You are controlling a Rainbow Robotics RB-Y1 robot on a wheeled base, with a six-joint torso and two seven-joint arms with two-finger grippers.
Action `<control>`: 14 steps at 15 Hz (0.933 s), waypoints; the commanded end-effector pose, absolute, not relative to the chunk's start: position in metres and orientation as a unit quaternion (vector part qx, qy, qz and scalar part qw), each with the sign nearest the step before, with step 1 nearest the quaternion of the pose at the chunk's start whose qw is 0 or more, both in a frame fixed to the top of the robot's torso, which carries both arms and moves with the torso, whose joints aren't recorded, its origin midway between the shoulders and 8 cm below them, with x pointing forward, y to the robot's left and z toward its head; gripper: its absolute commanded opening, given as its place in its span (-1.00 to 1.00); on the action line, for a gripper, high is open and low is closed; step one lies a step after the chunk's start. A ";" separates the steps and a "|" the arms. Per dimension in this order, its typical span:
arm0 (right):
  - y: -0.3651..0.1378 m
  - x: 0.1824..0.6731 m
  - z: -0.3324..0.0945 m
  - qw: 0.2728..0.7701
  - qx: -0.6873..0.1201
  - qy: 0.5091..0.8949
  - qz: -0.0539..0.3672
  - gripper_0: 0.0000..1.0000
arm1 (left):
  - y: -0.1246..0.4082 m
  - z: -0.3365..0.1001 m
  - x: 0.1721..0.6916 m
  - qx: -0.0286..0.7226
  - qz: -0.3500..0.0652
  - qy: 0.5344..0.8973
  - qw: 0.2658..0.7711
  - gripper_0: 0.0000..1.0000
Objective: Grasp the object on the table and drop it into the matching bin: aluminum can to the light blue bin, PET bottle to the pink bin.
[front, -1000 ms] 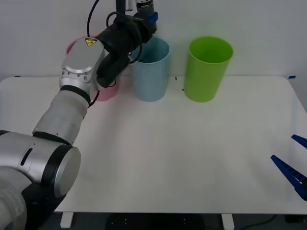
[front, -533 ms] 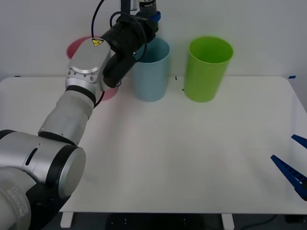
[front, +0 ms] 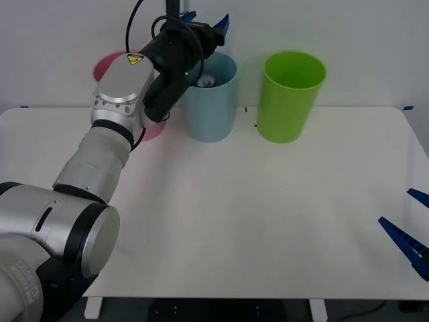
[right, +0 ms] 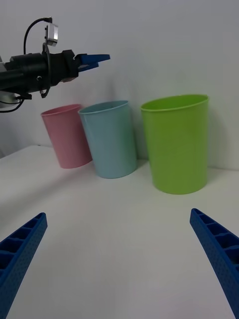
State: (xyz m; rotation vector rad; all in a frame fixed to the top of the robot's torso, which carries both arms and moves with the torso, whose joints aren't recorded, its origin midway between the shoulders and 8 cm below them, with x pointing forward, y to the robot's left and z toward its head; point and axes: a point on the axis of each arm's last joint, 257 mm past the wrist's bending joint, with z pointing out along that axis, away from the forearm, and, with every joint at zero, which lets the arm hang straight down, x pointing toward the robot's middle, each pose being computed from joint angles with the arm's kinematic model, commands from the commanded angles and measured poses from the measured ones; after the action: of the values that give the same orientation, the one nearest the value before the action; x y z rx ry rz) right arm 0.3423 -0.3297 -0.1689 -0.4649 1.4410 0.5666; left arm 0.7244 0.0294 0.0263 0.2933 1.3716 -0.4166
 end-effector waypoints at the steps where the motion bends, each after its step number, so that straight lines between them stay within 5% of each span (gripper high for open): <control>1: -0.330 0.342 -0.169 0.691 -0.208 0.645 0.253 1.00 | 0.028 0.027 0.724 0.132 -0.195 0.626 0.744 1.00; 14: -0.330 0.342 -0.169 0.691 -0.208 0.645 0.253 1.00 | 0.058 0.007 0.689 0.152 -0.257 0.611 0.733 1.00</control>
State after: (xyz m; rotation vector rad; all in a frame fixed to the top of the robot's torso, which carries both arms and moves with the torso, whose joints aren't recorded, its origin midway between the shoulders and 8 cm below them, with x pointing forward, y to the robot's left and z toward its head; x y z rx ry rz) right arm 0.3423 -0.3297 -0.1689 -0.4649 1.4410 0.5665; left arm 0.6935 0.0533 0.0099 0.3332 1.3447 -0.5571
